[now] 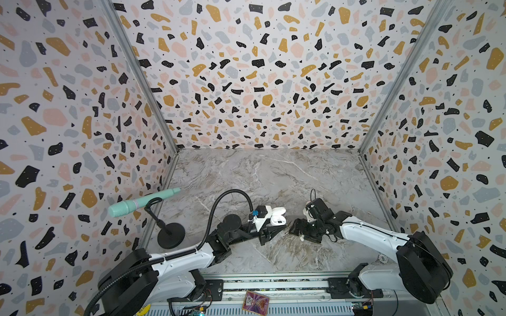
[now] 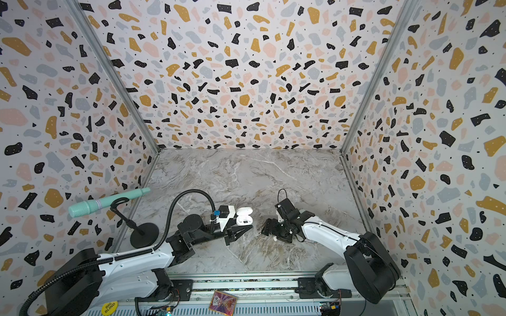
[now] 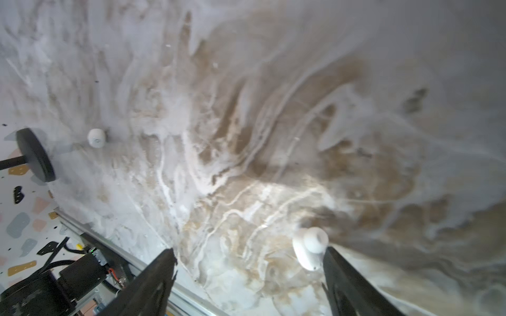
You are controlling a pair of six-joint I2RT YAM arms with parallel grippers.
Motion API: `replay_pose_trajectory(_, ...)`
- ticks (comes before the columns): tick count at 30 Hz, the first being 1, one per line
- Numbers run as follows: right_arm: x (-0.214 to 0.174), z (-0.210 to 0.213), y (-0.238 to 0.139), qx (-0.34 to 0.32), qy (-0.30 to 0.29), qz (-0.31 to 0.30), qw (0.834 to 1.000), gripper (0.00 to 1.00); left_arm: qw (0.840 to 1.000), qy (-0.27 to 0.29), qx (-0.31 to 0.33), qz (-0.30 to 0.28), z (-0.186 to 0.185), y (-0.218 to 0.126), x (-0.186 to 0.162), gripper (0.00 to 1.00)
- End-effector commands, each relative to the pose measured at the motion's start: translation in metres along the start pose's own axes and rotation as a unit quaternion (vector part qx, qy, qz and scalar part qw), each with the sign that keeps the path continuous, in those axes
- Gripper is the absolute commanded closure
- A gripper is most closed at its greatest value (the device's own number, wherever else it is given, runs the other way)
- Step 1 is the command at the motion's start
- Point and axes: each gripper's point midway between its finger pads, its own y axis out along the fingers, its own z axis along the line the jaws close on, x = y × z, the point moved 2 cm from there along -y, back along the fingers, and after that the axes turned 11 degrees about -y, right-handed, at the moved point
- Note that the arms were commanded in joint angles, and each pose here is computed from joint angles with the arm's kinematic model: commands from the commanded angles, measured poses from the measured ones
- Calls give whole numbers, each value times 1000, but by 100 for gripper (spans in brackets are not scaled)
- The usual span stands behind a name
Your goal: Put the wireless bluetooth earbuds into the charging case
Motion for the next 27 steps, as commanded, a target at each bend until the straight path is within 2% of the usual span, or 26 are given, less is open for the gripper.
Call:
replay_pose_trajectory(1, 10, 26, -6, 31, -3, -8, 999, 15, 999, 21, -2, -30, -3, -2, 17, 83)
replay_pose_trajectory(4, 10, 29, -10, 31, -4, -13, 999, 15, 999, 20, -2, -30, -3, -3, 17, 83)
replay_pose_trajectory(12, -4, 3, -16, -33, -8, -1, 999, 16, 999, 21, 0, -31, -2, -3, 17, 83)
replay_pose_trajectory(21, -31, -3, -5, -36, 26, 19, 999, 18, 999, 20, 0, -31, -2, -3, 18, 83)
replay_pose_trajectory(27, -28, -7, 4, -47, 28, 18, 998, 18, 999, 19, 1, -32, -2, -4, 18, 83)
